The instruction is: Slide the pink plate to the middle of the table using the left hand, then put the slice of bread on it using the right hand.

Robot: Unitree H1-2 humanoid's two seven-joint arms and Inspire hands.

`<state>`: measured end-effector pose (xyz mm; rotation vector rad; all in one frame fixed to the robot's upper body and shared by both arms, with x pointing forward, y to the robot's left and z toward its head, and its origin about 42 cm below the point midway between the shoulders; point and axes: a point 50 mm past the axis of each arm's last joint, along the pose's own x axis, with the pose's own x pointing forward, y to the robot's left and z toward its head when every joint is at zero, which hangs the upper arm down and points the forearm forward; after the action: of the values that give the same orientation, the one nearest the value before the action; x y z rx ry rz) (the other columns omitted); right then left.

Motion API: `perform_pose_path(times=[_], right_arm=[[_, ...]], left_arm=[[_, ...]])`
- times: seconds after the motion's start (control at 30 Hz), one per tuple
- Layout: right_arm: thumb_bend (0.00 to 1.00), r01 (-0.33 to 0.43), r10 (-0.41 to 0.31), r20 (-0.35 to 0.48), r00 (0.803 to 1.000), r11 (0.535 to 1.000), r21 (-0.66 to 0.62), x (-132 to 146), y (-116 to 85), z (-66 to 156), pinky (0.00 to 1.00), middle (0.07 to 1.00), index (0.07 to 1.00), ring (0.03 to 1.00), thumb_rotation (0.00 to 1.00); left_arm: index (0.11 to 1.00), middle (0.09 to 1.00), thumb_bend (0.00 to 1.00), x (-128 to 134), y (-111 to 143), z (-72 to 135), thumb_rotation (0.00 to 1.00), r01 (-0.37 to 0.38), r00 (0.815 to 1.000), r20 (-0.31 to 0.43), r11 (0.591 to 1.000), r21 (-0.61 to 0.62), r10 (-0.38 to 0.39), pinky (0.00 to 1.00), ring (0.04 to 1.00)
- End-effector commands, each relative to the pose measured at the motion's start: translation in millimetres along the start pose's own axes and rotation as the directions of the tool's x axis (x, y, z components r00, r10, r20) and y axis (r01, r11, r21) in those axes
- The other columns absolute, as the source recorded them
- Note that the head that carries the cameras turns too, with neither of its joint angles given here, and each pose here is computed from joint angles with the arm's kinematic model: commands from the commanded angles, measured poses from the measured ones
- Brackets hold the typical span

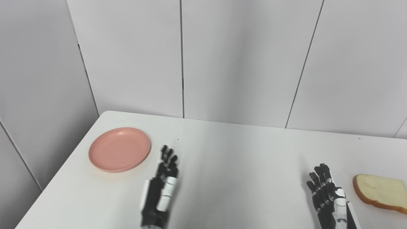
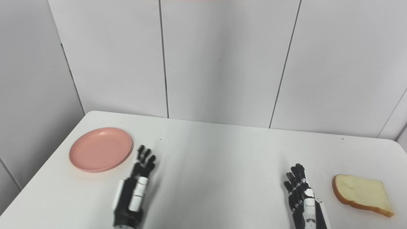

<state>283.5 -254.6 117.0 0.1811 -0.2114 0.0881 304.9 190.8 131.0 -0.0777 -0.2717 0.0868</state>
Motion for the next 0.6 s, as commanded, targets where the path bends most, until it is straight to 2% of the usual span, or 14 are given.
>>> perform_pose_path(times=[0.0, 0.13, 0.3, 0.33, 0.43, 0.57], right_arm=[[0.69, 0.061, -0.055, -0.157, 0.986, 0.998, 0.033, -38, -3, -42, 1.00, 0.995, 0.990, 1.000, 1.00], [0.70, 0.072, -0.065, -0.159, 0.985, 0.997, 0.037, -38, 1, -42, 1.00, 0.990, 0.987, 0.998, 1.00], [0.70, 0.082, -0.076, -0.160, 0.984, 0.996, 0.036, -37, 4, -42, 1.00, 0.980, 0.981, 0.988, 1.00], [0.70, 0.083, -0.076, -0.160, 0.984, 0.996, 0.036, -37, 4, -42, 1.00, 0.980, 0.981, 0.987, 1.00], [0.69, 0.088, -0.081, -0.154, 0.985, 0.995, 0.037, -38, 5, -41, 1.00, 0.968, 0.970, 0.976, 1.00], [0.68, 0.090, -0.084, -0.154, 0.985, 0.995, 0.037, -38, 6, -40, 1.00, 0.960, 0.965, 0.966, 1.00]], left_arm=[[0.917, 0.901, 0.86, 44, 9, 43, 0.84, 0.023, 0.986, 0.167, 0.999, 0.023, -0.026, 0.90, 0.881], [0.871, 0.893, 0.90, 83, 37, 72, 0.84, 0.040, 0.971, 0.234, 0.997, 0.069, -0.055, 0.87, 0.874], [0.820, 0.856, 0.96, 114, 60, 93, 0.83, 0.047, 0.966, 0.248, 0.995, 0.092, -0.069, 0.81, 0.865], [0.818, 0.855, 0.96, 115, 61, 94, 0.83, 0.048, 0.966, 0.248, 0.995, 0.091, -0.069, 0.81, 0.866], [0.806, 0.853, 0.94, 145, 90, 114, 0.82, 0.028, 0.963, 0.264, 0.996, 0.085, -0.050, 0.79, 0.867], [0.822, 0.866, 0.92, 165, 117, 125, 0.82, 0.025, 0.966, 0.256, 0.997, 0.076, -0.044, 0.82, 0.875]])
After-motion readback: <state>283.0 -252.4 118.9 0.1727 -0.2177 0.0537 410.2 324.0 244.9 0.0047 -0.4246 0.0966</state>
